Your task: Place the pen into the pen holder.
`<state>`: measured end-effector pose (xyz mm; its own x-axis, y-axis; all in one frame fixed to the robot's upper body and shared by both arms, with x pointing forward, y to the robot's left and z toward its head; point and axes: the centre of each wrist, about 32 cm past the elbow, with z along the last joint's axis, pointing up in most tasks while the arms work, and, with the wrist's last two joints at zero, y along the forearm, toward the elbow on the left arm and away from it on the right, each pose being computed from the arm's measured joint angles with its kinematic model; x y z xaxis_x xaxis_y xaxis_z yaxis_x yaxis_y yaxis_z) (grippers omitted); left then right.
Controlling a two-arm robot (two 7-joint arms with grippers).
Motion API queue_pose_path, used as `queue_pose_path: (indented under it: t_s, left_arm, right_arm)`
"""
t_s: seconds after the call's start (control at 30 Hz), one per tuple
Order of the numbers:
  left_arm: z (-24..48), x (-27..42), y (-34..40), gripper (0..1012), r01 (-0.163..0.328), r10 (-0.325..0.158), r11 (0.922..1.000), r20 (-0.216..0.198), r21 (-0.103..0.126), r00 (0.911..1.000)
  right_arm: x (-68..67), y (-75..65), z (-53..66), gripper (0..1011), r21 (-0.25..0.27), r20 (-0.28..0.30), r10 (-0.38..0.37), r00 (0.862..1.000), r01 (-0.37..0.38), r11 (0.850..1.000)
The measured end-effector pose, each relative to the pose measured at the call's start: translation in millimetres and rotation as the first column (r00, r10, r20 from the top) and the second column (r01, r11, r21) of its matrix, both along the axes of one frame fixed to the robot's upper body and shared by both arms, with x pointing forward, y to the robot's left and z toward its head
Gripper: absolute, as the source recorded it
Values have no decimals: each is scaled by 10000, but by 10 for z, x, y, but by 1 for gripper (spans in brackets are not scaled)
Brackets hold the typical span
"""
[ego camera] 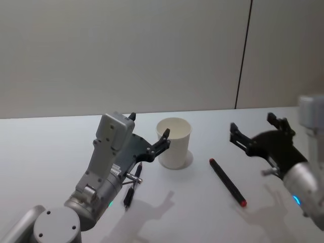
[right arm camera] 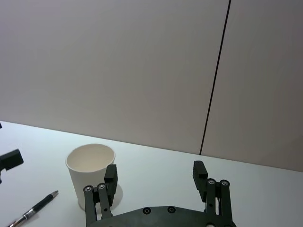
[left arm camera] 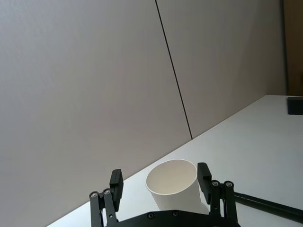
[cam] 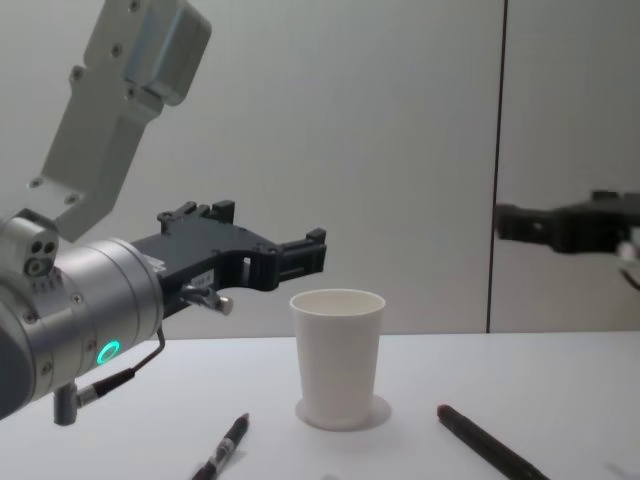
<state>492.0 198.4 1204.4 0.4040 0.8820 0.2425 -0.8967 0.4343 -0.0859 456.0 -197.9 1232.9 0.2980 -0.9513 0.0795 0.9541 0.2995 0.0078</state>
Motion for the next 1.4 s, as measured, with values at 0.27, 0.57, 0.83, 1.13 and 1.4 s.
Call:
queue_pose_path:
  t_s: [0.27, 0.57, 0.83, 1.13, 1.4]
  left_arm:
    - [0, 0, 0, 1000, 0, 0, 10000, 0, 0, 10000]
    - [0, 0, 0, 1000, -1, 1, 10000, 0, 0, 10000]
    - [0, 0, 0, 1000, 0, 0, 10000, 0, 0, 10000]
    - [0, 0, 0, 1000, 0, 0, 10000, 0, 1, 10000]
    - [0, 0, 0, 1000, 0, 0, 10000, 0, 0, 10000]
  right_arm:
    - [171, 294, 344, 1001, -616, -747, -445, 9962, 399, 9973]
    - [343, 378, 573, 1001, -1002, -1636, -882, 9826, 724, 9923]
    - [455, 355, 647, 1001, -1080, -2359, -909, 9675, 669, 9919]
    - [556, 345, 649, 1002, -1018, -3142, -550, 9478, 239, 9945]
    - [582, 366, 618, 1001, -976, -3663, -370, 9298, 11, 9952]
